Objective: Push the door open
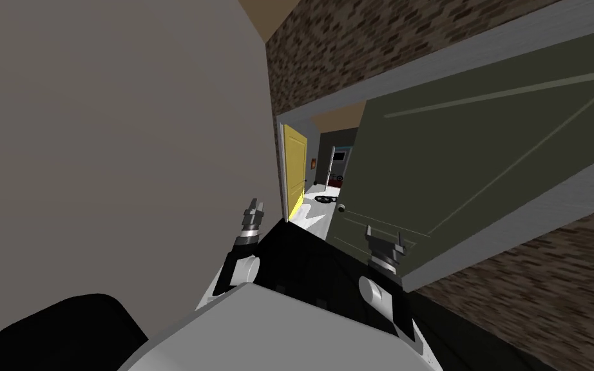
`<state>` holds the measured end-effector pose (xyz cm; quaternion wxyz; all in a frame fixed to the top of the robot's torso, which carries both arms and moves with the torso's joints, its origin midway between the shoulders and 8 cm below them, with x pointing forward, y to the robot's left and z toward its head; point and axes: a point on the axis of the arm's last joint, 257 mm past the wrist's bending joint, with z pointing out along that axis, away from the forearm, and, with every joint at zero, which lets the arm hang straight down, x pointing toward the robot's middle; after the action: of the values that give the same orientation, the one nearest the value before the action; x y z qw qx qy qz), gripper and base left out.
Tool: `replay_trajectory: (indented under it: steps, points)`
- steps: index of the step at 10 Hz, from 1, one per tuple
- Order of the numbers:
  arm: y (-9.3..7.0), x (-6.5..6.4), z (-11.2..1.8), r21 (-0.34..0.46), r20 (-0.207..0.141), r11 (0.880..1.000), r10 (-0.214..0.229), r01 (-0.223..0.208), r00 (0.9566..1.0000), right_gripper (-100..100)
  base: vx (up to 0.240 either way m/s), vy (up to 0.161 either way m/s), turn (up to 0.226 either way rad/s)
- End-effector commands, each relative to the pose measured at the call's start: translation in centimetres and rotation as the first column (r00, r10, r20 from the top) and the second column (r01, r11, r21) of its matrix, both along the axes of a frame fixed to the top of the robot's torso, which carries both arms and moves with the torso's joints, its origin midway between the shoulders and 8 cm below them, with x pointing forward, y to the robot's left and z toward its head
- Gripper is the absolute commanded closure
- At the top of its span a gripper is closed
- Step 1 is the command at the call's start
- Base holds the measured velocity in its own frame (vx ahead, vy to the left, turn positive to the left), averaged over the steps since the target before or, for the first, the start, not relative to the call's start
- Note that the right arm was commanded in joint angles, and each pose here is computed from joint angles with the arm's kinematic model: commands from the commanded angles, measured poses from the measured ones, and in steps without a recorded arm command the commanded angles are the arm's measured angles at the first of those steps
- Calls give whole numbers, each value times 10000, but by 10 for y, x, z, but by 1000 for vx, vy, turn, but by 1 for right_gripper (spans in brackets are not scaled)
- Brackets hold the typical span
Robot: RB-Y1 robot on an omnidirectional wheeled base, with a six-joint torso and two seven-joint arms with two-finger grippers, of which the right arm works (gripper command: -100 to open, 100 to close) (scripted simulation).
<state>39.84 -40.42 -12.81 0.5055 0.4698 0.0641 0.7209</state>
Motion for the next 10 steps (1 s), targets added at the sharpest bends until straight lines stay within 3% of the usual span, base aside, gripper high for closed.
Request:
replay_trajectory:
  steps: [1, 4, 5, 10]
  points:
    - [-11, 0, -16, 547, -44, 9985, -8, 11, 10000, -100, 61, -88, 210]
    - [-27, 0, -41, 1510, -55, 9885, -77, 84, 10000, -100, 56, -75, 203]
    - [-27, 0, -42, 1519, -95, 9884, -81, 95, 9999, -100, 43, -49, 80]
    - [-50, -5, -88, 3094, -135, 9503, -316, 343, 9994, -100, 46, -71, 196]
